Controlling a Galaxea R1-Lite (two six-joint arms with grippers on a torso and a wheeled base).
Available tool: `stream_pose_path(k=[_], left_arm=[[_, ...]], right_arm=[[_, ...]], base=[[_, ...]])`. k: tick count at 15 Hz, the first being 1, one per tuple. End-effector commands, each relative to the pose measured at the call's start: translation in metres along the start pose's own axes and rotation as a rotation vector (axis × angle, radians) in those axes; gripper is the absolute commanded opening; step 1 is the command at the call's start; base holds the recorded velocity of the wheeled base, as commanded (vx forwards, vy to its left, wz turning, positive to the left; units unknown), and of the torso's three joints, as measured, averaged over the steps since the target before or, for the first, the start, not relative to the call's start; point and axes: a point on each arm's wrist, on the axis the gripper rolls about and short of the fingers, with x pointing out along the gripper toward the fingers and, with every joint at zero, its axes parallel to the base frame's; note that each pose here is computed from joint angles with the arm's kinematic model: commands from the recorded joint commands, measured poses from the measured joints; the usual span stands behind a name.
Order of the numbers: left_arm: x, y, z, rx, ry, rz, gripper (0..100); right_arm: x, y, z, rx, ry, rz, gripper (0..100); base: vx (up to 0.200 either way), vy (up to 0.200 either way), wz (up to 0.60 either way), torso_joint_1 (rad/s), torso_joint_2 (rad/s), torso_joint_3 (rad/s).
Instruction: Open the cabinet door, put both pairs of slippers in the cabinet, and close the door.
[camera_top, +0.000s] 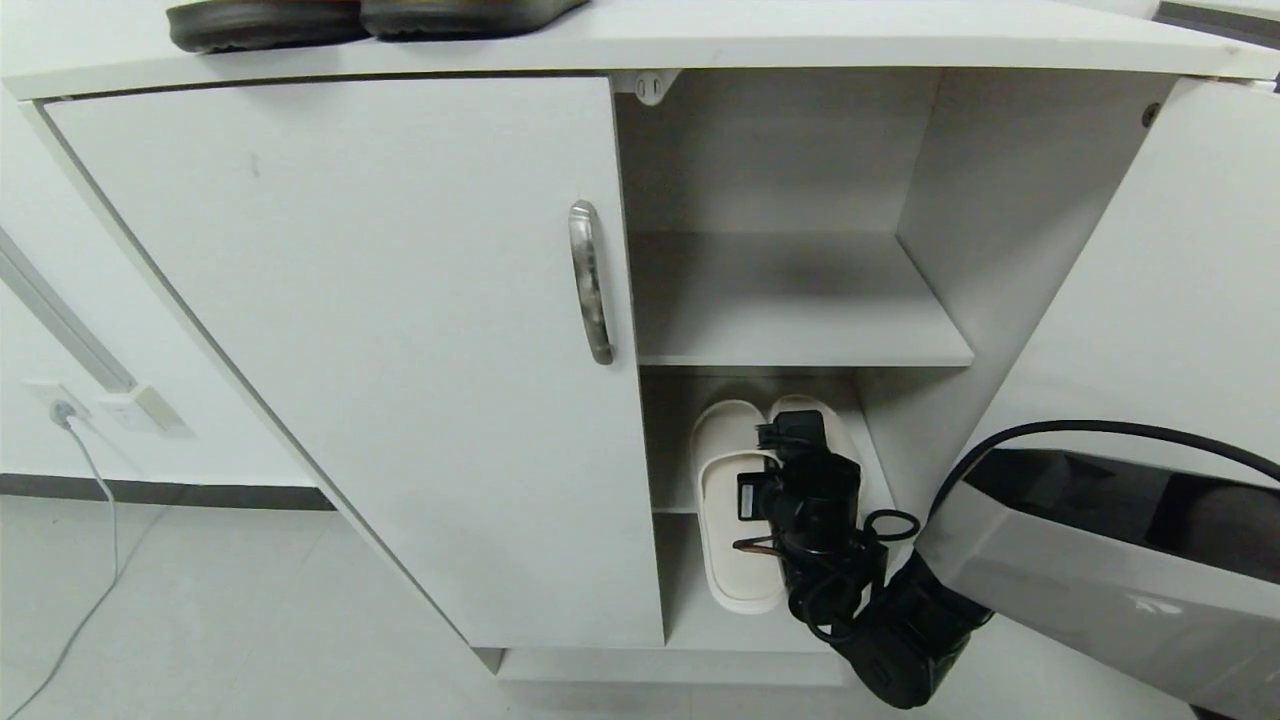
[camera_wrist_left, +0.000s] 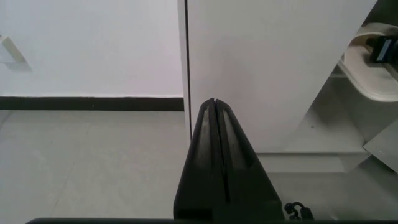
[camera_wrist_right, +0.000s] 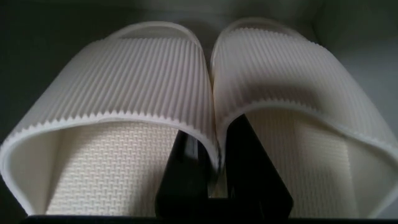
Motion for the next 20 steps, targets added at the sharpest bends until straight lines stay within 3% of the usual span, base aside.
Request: stream_pose_path(k=[1,10,20], left_arm=[[0.0,0.0,0.0,0.0,0.001,0.001,0],[0.0,0.0,0.0,-0.002,0.001,0.001,0],[0.0,0.0,0.0,-0.002,0.001,0.001,0]], right_arm=[[0.012,0.0,-0.006,0.003,-0.004,-0.017,0],[0.085,0.004,0.0,0.006,-0.006,-0.092,0],[0.111,0.006,0.01,0.003,-0.001,-0.095,0]], base=[[0.0,0.0,0.0,0.0,0.0,0.0],[0.0,0.0,0.0,0.0,0.0,0.0],[0.0,0.0,0.0,0.0,0.0,0.0]])
